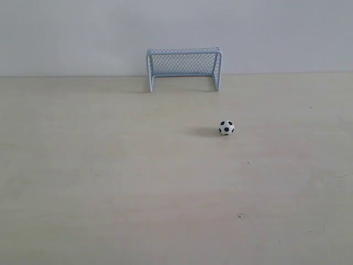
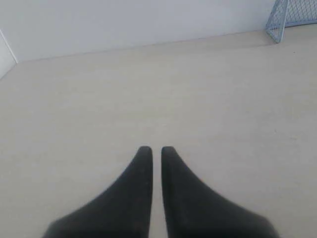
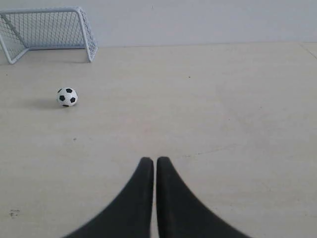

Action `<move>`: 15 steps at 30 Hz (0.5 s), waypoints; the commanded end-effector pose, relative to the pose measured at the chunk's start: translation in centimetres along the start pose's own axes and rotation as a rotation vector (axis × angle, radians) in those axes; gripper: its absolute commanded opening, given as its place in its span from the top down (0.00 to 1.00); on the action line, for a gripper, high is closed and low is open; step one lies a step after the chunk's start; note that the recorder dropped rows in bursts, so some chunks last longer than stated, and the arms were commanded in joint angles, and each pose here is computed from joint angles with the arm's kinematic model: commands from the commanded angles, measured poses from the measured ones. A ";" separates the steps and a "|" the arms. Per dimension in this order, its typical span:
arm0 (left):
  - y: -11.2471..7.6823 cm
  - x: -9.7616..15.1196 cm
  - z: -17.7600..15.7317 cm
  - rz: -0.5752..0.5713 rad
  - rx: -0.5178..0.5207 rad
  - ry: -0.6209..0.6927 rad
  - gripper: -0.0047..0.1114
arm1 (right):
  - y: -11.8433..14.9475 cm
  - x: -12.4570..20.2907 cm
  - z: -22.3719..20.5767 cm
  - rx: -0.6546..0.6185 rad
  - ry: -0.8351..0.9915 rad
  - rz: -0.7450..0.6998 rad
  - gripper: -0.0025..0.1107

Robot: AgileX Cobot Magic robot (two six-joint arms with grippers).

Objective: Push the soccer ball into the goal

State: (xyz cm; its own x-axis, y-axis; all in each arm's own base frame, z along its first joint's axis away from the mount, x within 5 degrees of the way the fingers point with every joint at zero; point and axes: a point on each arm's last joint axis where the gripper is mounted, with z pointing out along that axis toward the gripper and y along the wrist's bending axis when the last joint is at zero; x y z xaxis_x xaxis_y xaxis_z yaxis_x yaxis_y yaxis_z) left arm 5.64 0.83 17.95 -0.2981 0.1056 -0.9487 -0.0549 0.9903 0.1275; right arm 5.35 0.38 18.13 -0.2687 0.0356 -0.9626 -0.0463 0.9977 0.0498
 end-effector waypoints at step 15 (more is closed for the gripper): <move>0.0 -0.2 0.0 -0.007 0.008 -0.003 0.91 | 0.0 -0.1 0.0 0.005 -0.015 -0.014 0.98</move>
State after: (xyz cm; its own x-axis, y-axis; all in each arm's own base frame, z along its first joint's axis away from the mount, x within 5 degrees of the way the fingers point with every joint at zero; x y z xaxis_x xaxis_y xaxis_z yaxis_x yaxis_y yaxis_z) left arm 5.64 0.83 17.95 -0.2981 0.1056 -0.9487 -0.0549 0.9903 0.1275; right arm 5.35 0.38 18.13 -0.2687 0.0356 -0.9626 -0.0463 0.9977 0.0498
